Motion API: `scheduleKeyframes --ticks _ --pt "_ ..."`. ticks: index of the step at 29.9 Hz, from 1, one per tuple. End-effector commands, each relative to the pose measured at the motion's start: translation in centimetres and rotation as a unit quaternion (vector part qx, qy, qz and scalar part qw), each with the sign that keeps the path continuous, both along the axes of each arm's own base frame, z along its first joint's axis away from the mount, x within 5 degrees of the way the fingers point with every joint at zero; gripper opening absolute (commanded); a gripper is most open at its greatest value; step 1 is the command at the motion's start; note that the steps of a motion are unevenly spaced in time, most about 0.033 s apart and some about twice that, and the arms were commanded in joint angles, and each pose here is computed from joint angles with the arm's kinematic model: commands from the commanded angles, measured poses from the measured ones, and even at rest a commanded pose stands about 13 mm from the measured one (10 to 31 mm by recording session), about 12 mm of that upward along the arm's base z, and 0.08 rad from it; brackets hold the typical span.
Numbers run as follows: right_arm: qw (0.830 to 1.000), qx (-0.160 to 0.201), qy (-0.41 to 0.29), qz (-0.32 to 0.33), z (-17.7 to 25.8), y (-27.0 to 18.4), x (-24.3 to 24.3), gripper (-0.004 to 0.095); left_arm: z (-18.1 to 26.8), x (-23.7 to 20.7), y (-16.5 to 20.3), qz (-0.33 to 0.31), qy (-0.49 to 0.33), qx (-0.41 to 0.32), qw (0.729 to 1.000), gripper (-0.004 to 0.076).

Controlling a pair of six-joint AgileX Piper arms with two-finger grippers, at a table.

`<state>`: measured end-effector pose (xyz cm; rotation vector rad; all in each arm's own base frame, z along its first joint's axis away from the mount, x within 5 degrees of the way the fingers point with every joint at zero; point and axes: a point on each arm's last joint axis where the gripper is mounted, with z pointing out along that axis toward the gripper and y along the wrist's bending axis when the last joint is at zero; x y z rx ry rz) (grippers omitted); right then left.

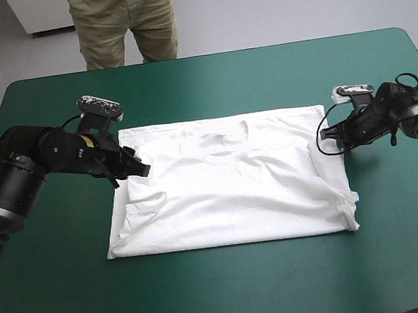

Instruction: Fold the cloth

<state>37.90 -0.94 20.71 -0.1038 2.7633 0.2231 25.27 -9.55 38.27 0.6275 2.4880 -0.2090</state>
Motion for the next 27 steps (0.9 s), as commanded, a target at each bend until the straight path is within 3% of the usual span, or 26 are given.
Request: scheduleKeyframes --ticks 1,14,20,27 --pt "1.0 -0.003 -0.017 -0.003 1.3 -0.1 -0.2 -0.0011 1.8 -0.5 0.1 0.005 -0.042 -0.017 0.999 0.034" --pt "0.99 -0.016 -0.139 -0.006 8.7 -0.1 -1.1 -0.0013 1.8 -0.4 0.4 0.009 -0.047 -0.004 0.999 0.034" --pt "0.99 -0.003 -0.137 0.035 11.2 1.7 -1.8 -0.0013 1.8 -0.4 0.4 0.01 -0.049 -0.004 0.999 0.034" --pt "0.983 0.014 -0.147 0.105 13.4 6.9 -4.0 -0.0013 1.8 -0.4 0.4 0.012 -0.049 -0.005 0.999 0.034"
